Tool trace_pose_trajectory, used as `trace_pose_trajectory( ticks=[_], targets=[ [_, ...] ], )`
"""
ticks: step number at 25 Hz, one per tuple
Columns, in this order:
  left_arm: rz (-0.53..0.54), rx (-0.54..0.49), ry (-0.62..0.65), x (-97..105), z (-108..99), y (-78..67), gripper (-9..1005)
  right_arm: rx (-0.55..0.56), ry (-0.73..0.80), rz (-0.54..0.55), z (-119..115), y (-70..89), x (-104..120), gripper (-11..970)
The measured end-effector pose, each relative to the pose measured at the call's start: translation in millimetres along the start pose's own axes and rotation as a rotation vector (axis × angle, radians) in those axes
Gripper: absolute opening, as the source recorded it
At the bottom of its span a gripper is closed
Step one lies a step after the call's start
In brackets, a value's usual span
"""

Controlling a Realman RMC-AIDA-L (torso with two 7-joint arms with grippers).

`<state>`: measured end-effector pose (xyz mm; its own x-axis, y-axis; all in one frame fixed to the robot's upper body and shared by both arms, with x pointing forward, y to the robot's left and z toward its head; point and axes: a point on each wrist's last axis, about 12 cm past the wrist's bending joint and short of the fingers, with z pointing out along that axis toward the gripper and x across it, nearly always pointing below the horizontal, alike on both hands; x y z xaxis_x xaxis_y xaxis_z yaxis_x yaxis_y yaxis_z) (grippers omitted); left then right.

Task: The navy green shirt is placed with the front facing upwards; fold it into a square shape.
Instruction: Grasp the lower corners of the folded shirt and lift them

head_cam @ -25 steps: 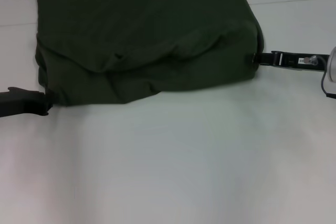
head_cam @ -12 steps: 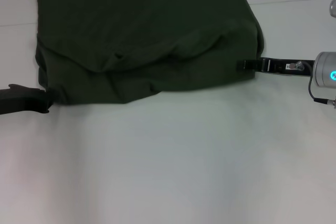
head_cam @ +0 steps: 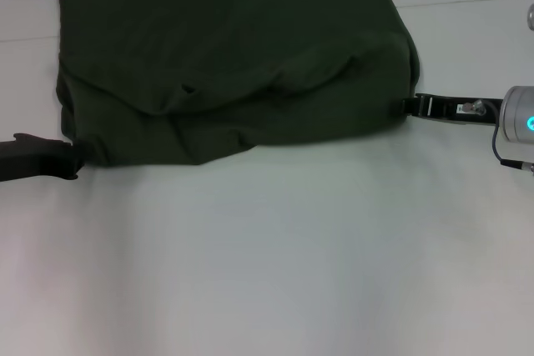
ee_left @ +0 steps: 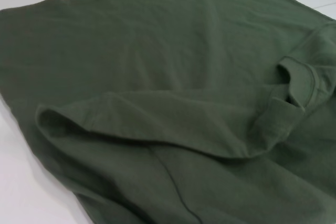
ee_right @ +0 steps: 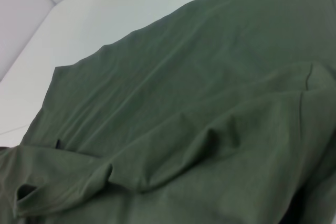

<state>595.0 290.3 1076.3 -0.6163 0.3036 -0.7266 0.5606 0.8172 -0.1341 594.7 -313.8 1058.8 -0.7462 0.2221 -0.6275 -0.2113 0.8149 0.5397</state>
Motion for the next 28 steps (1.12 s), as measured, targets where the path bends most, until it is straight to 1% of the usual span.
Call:
trace_pose_trajectory(
  ticks=[8,18,28],
  targets=[
    [-0.011,-0.003,0.002,4,-3,1.8,7,-0.032,0.021,0.005,-8,-2.6,5,27],
    [-0.013,0.006,0.016,9,-6,2.9,8,-0.084,0.055,0.007,-19,-4.5,11,27],
    [-0.011,0.043,0.030,16,-19,3.7,9,-0.158,0.105,-0.013,-33,-4.3,16,27]
  ],
)
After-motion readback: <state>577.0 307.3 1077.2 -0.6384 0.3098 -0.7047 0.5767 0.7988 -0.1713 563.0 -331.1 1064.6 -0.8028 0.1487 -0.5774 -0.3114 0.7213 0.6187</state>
